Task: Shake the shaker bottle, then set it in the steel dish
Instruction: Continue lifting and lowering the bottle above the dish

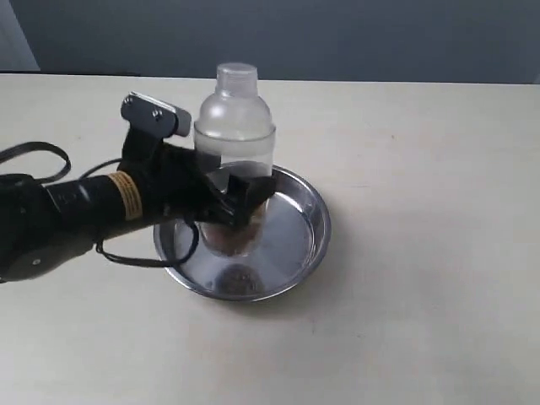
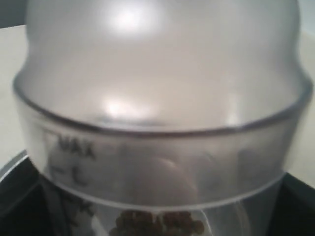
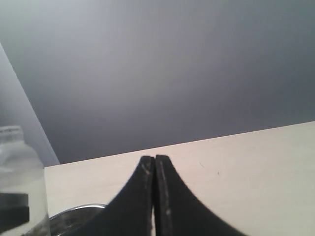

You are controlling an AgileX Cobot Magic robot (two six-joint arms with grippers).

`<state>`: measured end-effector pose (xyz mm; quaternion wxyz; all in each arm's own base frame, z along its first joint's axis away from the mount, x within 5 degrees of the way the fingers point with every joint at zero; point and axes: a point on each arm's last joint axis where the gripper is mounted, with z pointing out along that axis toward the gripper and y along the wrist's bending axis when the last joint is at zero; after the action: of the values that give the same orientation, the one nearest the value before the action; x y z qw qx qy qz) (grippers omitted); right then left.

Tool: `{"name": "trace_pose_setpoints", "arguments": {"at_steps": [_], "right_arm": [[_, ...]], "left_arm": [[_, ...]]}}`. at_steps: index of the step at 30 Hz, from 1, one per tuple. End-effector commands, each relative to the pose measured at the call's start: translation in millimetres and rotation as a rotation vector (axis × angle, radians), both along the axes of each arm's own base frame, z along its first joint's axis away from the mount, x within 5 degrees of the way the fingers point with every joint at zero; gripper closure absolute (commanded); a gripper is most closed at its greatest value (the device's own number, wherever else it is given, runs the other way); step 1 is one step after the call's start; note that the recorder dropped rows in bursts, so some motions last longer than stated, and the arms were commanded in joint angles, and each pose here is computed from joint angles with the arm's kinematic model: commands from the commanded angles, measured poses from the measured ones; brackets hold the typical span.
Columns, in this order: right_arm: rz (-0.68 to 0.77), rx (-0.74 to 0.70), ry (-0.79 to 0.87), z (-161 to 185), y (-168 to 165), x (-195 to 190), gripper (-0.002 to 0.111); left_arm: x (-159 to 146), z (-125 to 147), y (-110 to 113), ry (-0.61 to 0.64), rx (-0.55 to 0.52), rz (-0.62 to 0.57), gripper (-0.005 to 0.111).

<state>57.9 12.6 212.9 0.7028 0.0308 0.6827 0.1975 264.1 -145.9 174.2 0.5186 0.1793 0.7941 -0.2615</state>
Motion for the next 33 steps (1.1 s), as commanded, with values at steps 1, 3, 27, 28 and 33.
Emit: {"name": "trace_pose_setpoints", "arguments": {"at_steps": [1, 3, 27, 28, 33], "right_arm": [[-0.003, -0.004, -0.004, 0, 0, 0, 0.109], [-0.003, -0.004, -0.004, 0, 0, 0, 0.109], [-0.006, -0.003, -0.005, 0, -1, 0, 0.109], [-0.006, -0.003, -0.005, 0, -1, 0, 0.109], [-0.002, -0.004, -0.003, 0, 0, 0, 0.109]], "left_arm": [[0, 80, -3, -0.261, -0.088, -0.047, 0.107], [1, 61, -2, -0.15, 0.036, -0.033, 0.107], [-14, 93, 8, -0.325, -0.15, -0.056, 0.107], [-14, 97, 8, -0.332, -0.095, -0.064, 0.107], [-9, 30, 4, -0.065, 0.051, -0.062, 0.107]]}}
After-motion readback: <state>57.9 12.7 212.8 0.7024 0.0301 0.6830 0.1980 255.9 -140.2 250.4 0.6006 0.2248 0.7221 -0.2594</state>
